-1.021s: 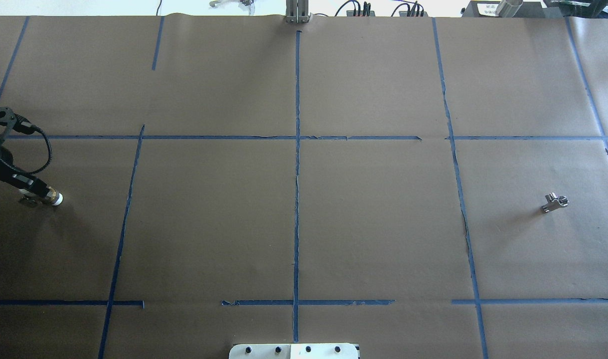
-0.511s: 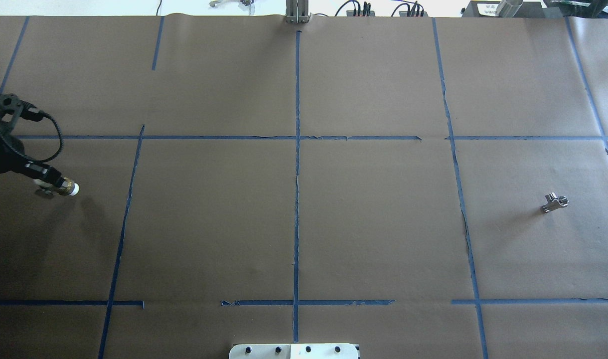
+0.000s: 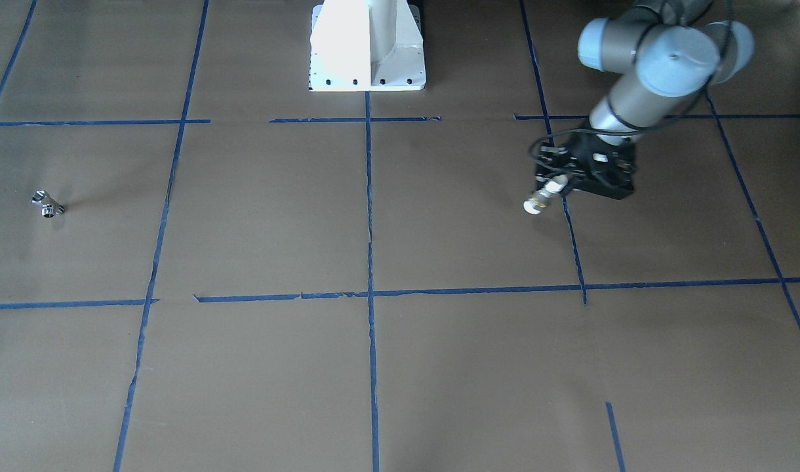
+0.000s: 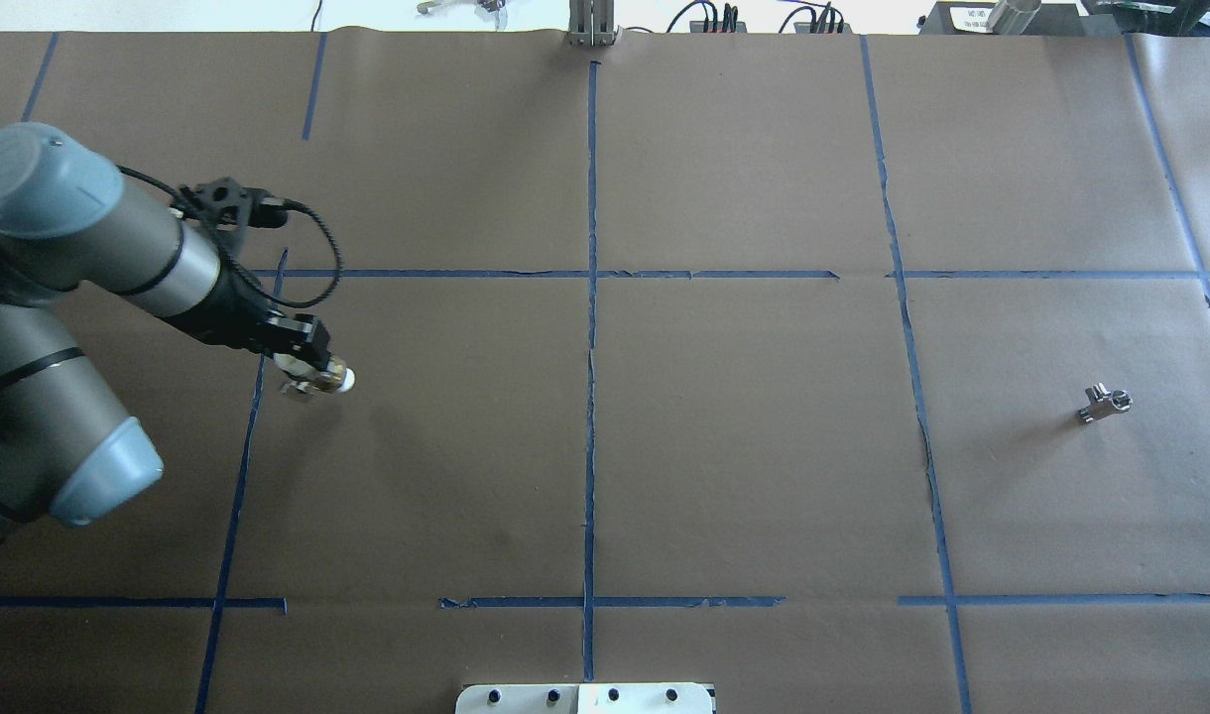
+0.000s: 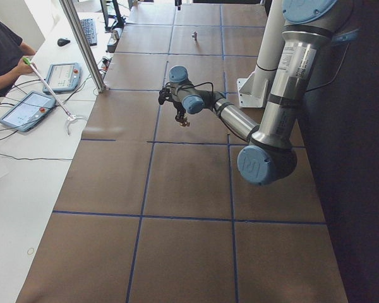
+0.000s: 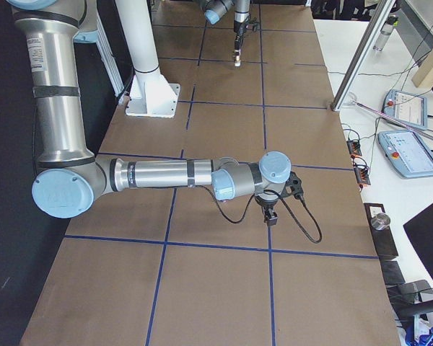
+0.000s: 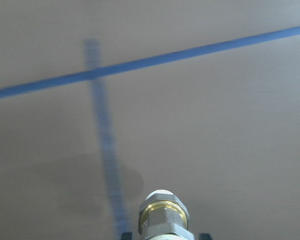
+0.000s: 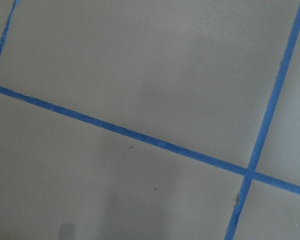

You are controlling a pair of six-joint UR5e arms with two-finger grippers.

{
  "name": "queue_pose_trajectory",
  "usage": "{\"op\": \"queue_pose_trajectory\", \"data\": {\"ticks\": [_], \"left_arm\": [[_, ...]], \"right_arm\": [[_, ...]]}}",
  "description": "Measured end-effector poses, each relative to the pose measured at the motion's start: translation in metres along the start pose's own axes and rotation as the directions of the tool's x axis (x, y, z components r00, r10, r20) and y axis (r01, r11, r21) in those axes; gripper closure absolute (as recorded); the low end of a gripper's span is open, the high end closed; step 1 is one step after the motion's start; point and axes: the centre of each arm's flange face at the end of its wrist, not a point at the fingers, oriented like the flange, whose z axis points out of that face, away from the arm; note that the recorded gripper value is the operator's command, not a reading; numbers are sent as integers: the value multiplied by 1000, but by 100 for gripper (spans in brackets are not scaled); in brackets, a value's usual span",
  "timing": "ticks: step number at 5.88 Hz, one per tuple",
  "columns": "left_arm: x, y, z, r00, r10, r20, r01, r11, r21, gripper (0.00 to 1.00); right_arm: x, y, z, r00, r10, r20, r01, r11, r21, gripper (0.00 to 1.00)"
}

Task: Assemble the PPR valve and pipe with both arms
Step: 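Carry the white fitting to the table centre and set it upright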

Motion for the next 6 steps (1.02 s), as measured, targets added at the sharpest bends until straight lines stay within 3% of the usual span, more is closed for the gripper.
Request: {"op": "queue_pose_trajectory", "data": {"ticks": [3,6], "left_arm": [[175,-19,27,994,-95,45,94,995,39,100],[254,-59,50,982,-155,110,148,986,72,100]], "right_arm": [[-1,3,0,1000,1,5,-1,1000,0,0],[0,4,0,1000,1,5,-1,1000,-2,0]]}}
